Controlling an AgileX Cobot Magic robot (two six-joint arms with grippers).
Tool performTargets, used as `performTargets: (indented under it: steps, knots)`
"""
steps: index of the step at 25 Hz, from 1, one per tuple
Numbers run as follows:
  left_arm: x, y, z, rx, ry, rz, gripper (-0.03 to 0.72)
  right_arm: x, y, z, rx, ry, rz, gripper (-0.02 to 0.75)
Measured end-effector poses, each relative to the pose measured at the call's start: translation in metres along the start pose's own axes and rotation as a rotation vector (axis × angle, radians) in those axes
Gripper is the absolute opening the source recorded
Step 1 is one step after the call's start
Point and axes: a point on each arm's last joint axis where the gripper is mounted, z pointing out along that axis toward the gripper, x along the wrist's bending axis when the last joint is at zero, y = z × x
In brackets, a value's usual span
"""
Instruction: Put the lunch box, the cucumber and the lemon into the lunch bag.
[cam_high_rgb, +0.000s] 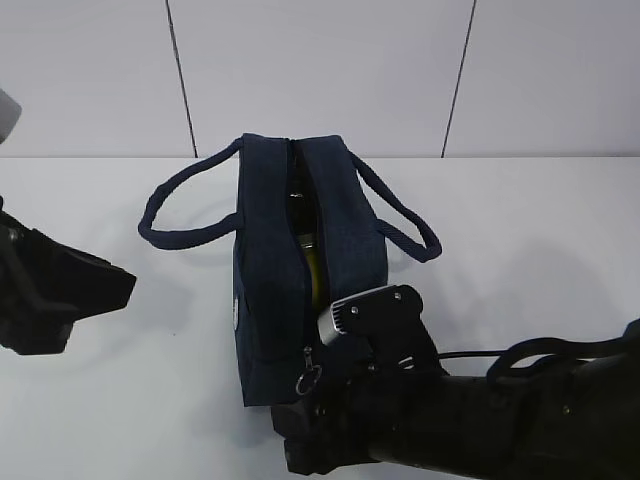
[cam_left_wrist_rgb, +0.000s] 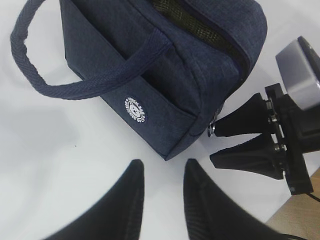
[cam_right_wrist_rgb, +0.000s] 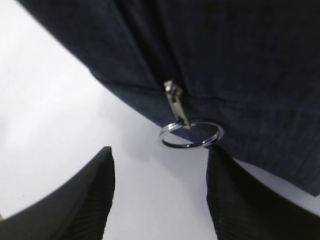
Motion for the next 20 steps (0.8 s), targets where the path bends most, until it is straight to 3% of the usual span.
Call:
performTargets:
  steps: [20]
  knots:
    - [0.0000,0.0000,0.0000,0.000,0.000,0.000,0.197,-0.0064,0.0055,0.0033,-0.095,-0.047,0.143,0.428]
